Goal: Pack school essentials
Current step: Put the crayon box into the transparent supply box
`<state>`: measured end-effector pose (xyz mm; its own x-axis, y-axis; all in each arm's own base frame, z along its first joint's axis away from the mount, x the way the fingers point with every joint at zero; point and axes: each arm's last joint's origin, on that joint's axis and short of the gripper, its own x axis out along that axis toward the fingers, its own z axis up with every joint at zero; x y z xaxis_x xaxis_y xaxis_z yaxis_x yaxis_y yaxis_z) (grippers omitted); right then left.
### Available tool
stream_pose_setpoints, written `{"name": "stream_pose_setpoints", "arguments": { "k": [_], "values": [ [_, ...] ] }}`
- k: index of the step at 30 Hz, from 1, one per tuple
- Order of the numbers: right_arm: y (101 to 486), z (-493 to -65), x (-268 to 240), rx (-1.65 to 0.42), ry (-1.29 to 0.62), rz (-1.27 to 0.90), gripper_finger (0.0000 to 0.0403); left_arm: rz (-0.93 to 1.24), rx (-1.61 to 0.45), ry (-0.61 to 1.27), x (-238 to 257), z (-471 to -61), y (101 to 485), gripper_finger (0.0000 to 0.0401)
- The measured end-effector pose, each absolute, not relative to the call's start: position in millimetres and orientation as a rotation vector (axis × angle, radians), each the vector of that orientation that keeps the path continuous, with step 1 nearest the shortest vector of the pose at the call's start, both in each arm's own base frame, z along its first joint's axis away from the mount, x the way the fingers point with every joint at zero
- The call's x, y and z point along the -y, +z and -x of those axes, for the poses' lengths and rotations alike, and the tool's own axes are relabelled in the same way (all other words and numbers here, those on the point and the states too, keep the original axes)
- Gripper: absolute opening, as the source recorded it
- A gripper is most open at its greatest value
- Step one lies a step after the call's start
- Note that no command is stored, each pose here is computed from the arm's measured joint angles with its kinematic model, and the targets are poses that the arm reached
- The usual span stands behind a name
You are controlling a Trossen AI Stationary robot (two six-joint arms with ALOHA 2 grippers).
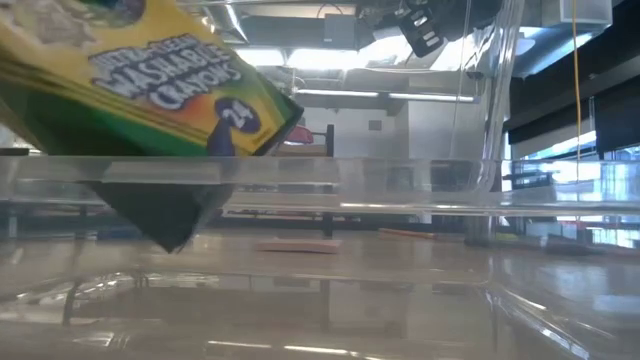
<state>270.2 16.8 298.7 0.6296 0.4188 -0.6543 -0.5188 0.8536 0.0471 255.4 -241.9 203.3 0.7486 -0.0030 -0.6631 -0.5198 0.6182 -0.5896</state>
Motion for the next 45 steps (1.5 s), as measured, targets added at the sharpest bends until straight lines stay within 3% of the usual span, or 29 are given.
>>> {"name": "stream_pose_setpoints", "arguments": {
  "k": [45],
  "values": [
    [298.6, -270.2, -16.8, -0.709, 0.539, 0.151, 0.0016, 0.717, -0.705, 0.263, 236.4, -261.6, 203.3, 0.0082]
  ]
}}
